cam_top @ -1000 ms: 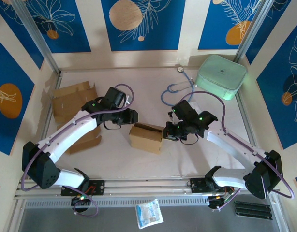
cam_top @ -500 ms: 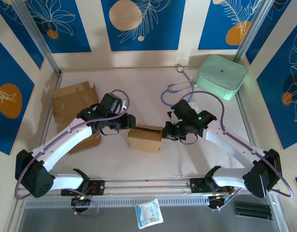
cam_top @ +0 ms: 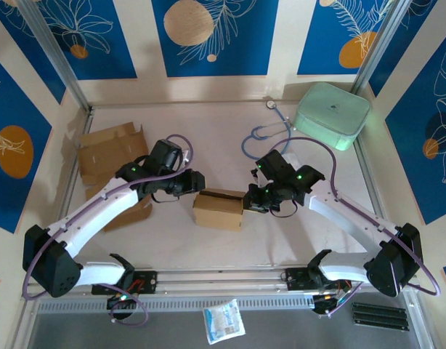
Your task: Fold the paper box
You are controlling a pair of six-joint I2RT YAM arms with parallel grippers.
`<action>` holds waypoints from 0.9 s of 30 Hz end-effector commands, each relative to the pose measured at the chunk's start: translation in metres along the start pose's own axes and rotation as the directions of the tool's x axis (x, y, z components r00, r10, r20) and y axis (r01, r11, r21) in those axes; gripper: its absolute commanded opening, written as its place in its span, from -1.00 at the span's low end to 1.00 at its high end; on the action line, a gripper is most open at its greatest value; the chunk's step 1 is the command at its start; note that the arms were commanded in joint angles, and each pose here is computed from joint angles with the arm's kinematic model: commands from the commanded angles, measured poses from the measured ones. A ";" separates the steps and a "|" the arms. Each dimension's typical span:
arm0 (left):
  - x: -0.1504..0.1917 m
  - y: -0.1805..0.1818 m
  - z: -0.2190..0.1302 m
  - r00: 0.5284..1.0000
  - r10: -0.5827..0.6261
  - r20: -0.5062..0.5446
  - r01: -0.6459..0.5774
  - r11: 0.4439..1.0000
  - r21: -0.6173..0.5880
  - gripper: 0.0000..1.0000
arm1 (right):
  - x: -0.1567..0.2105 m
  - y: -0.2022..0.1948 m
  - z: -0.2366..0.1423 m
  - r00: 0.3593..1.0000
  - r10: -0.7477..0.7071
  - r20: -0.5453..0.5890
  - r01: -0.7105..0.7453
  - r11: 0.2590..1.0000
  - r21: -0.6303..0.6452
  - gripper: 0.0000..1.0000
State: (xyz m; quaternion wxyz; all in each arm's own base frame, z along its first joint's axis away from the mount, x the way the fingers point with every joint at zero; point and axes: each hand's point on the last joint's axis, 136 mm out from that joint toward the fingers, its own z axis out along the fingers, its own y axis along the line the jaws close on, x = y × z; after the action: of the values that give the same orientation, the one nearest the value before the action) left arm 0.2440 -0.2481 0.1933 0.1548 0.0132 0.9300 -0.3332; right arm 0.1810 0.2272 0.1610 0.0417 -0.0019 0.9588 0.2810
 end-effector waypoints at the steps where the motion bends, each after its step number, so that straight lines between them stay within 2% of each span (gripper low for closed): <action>1: 0.015 -0.010 -0.002 0.997 -0.048 -0.064 0.053 0.996 0.074 -0.40 | 0.009 -0.011 0.005 0.999 0.021 -0.045 -0.019 0.999 0.048 -0.79; 5: 0.021 -0.013 0.001 0.993 -0.070 -0.095 0.079 0.992 0.098 -0.45 | 0.010 -0.012 0.006 0.999 0.021 -0.048 -0.019 0.998 0.054 -0.79; 13: 0.033 -0.002 0.011 0.981 -0.136 -0.137 0.147 0.986 0.073 -0.59 | 0.009 -0.014 0.007 0.999 0.026 -0.045 -0.023 0.998 0.060 -0.79; 18: 0.039 0.031 0.009 0.988 -0.121 -0.090 0.116 0.991 -0.063 -0.64 | 0.009 -0.014 0.010 0.998 0.025 -0.055 -0.022 0.998 0.061 -0.79; 23: 0.037 0.016 0.013 0.985 -0.159 -0.074 0.162 0.985 0.049 -0.54 | 0.007 -0.011 0.008 0.998 0.019 -0.052 -0.016 0.998 0.057 -0.78; 27: 0.032 0.018 0.011 0.989 -0.141 -0.050 0.143 0.989 0.027 -0.43 | 0.002 0.005 -0.003 1.000 0.002 -0.030 -0.001 1.000 0.007 -0.62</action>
State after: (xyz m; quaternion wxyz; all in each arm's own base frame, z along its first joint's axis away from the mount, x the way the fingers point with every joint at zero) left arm 0.2363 -0.2452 0.1843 0.1502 -0.0428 0.9135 -0.3756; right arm 0.1813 0.2274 0.1608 0.0356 -0.0009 0.9605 0.2759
